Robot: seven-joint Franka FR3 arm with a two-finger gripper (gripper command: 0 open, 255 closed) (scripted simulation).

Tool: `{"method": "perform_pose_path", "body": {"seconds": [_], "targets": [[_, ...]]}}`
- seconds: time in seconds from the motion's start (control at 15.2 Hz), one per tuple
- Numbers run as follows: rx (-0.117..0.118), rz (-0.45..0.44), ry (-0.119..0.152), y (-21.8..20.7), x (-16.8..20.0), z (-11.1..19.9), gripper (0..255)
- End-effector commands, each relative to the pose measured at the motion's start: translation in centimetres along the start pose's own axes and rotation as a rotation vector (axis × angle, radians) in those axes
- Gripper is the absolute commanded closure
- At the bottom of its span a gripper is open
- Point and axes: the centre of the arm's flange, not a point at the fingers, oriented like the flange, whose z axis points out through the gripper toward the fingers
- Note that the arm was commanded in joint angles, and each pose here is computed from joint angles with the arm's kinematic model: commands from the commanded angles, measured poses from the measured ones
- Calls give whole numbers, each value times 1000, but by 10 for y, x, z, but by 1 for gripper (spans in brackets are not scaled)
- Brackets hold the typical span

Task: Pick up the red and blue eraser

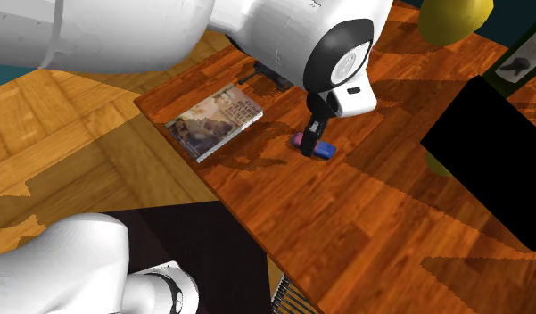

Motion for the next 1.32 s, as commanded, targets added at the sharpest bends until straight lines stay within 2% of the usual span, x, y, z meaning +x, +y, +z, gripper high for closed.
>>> {"method": "perform_pose_path", "body": {"seconds": [0.0, 0.2, 0.26, 0.79, 1.25], "targets": [[1, 0, 0, -2, 0, 11, 0], [1, 0, 0, -3, 0, 19, 0], [1, 0, 0, -3, 0, 20, 255], [1, 0, 0, -1, 1, 22, 255], [1, 0, 0, 0, 1, -12, 255]]}}
